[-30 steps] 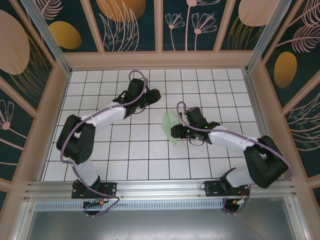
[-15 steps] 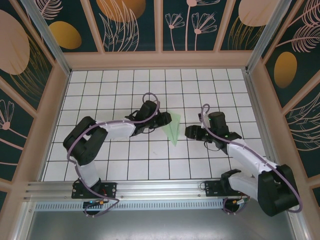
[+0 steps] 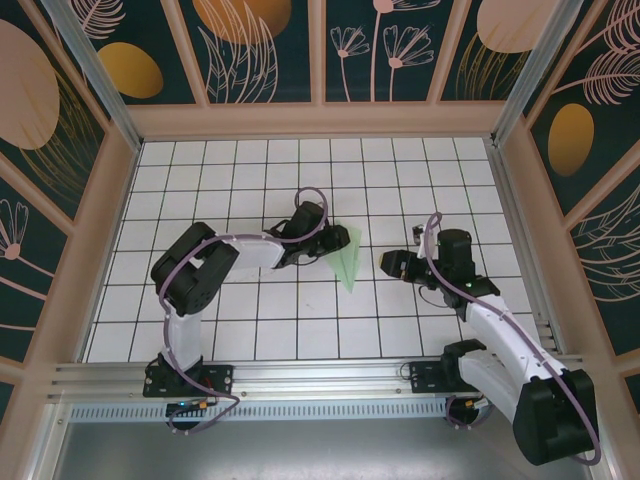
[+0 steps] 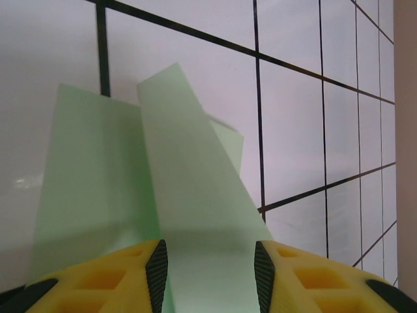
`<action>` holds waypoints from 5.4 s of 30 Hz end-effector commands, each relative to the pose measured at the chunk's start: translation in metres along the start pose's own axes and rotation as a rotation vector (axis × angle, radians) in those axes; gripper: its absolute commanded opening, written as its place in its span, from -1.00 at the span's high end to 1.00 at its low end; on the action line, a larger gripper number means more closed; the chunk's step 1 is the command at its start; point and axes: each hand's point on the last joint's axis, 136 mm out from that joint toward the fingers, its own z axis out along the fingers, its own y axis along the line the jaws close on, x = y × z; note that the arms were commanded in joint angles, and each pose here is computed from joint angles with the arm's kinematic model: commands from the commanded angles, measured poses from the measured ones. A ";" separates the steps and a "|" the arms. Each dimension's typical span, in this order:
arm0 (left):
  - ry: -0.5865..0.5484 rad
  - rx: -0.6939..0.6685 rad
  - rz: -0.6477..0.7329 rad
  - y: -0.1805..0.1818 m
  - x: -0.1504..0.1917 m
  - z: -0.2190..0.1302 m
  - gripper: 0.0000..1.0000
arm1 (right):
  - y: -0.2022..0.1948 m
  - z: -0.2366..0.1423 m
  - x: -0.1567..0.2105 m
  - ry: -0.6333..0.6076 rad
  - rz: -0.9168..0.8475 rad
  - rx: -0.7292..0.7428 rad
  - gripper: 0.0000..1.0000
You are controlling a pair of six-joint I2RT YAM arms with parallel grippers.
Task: Fold a paper plane with a square sheet of paper (fold left side to right side)
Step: Move the paper to the center of the table, then turn over the paper at the center of the table.
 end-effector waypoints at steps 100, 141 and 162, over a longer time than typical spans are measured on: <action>-0.303 0.709 0.269 -0.183 -0.011 -0.251 0.60 | 0.213 -0.037 -0.058 0.047 -0.427 -0.697 1.00; -0.315 0.782 0.227 -0.194 -0.011 -0.261 0.84 | 0.206 -0.049 -0.004 0.108 -0.295 -0.788 -0.21; -0.352 0.615 0.245 -0.168 -0.016 -0.250 0.10 | 0.191 -0.035 -0.007 0.099 -0.328 -0.657 0.71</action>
